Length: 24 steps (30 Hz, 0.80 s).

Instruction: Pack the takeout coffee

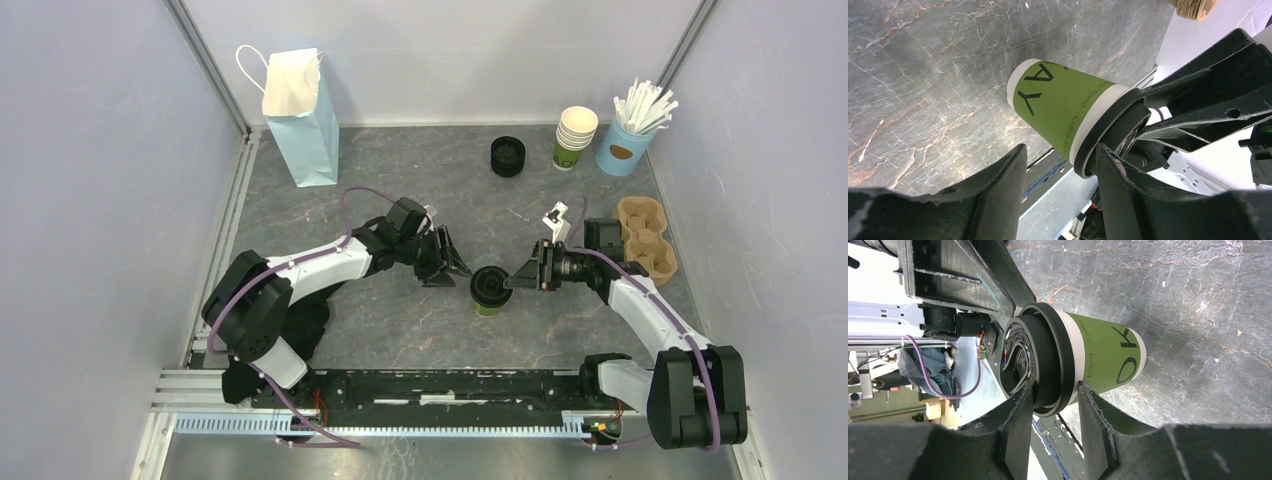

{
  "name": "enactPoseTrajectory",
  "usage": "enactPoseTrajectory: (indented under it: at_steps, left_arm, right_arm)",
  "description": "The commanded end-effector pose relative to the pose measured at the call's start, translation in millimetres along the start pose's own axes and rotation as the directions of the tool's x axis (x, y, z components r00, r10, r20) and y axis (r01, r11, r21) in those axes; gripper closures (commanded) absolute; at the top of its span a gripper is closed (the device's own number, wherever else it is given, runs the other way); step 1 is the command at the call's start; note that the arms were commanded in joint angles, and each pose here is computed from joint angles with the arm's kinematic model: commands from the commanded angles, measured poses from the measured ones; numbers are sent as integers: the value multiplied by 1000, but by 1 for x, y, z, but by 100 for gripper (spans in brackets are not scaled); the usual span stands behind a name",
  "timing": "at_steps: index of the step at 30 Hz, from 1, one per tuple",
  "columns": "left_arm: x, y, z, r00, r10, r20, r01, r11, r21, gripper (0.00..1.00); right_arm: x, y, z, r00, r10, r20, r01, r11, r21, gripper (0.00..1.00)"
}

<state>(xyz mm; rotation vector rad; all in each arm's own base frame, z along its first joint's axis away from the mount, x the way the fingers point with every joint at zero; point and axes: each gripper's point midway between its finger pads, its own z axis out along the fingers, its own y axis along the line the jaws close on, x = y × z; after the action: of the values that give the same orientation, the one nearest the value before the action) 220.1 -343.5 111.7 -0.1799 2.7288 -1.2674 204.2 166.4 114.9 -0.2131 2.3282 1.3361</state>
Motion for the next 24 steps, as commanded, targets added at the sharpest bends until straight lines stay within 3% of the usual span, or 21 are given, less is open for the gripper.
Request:
enactPoseTrajectory:
  at_steps: [1,9,16,19,21,24]
  left_arm:
    - [11,-2,4,998,46,-36,-45,999,18,39]
    - [29,47,19,994,24,-107,-41,986,-159,46]
    - [71,162,12,986,-30,-164,-53,878,-476,57]
    - [96,203,0,980,-67,-188,-49,832,-552,59]
    - [106,209,-6,978,-79,-193,-41,834,-550,60]
    - [96,175,-9,988,-18,-153,-55,888,-456,60]
  right_arm:
    - [13,-31,4,999,-19,-34,23,992,123,60]
    - [16,-38,8,999,-2,-38,8,990,139,61]
    - [40,-85,4,995,48,-91,-15,942,334,62]
    - [54,-97,5,990,74,-121,-25,932,362,62]
    - [51,-91,8,990,59,-132,-14,947,322,61]
    - [35,-66,15,991,-19,-135,47,977,208,58]
